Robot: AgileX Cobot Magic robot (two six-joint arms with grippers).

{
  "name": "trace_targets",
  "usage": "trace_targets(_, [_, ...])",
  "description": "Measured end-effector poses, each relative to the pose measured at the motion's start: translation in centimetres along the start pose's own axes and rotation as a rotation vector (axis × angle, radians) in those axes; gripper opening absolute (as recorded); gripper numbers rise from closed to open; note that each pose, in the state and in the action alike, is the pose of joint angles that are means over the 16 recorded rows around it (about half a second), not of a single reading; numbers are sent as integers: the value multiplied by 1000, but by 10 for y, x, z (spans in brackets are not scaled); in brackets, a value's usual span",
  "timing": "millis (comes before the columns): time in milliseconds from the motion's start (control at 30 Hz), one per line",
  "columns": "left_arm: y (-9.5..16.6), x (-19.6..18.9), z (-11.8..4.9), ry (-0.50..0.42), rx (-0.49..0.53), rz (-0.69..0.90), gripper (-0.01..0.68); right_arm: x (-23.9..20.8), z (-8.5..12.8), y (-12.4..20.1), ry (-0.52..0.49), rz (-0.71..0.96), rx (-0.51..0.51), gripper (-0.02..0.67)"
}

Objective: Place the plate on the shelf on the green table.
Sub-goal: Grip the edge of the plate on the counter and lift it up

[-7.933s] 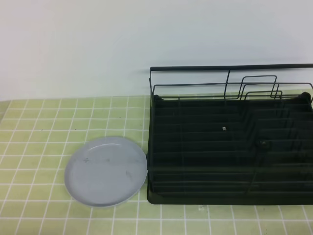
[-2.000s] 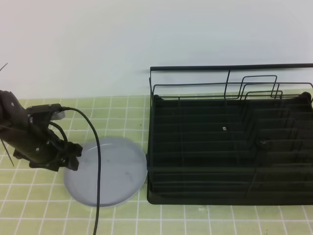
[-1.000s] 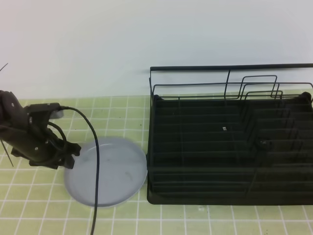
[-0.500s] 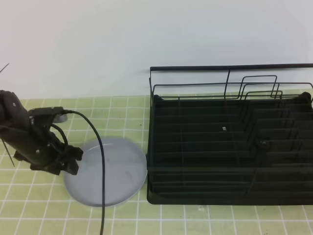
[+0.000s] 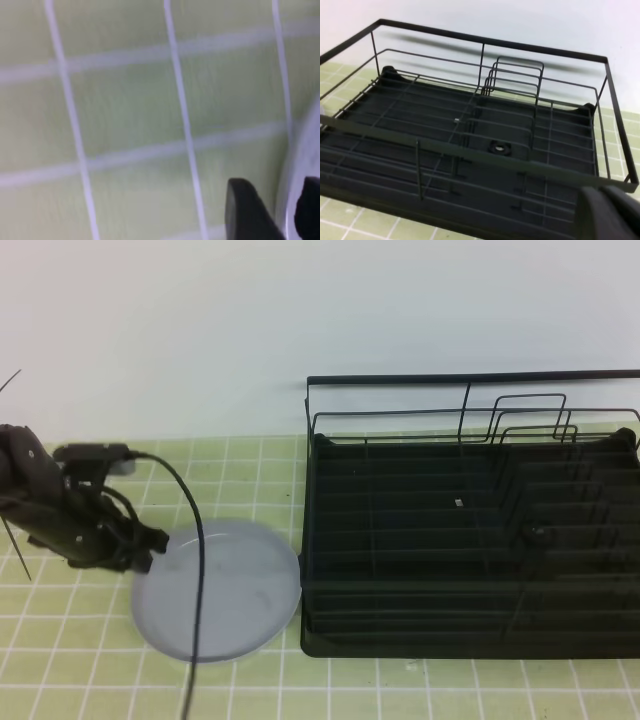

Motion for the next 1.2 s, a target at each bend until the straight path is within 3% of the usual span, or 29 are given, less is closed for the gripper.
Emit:
trace_targets(133, [-1, 1, -2, 15, -21, -6, 260, 0, 0, 0, -1, 3, 1, -3])
trace_targets(600, [0, 4, -6, 44, -47, 6, 405, 0, 1, 3, -9, 19, 4, -3])
trace_targets(1000, [6, 10, -4, 34, -12, 44, 403, 0, 1, 0, -6, 2, 10, -3])
trace_targets(1200, [9, 12, -4, 39, -7, 66, 364, 0, 1, 0, -5, -2, 11, -3])
Point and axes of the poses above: a point on each arm's last joint axis where the gripper is mounted, x pointing out along that axis toward the gripper, z along the wrist's bending axis when the last joint is at zero, y = z × x, the point moved 7 cm from there along x, pointing out along that axis toward the gripper, and after that the axes turned 4 degrees about x, right-handed, at the moved point
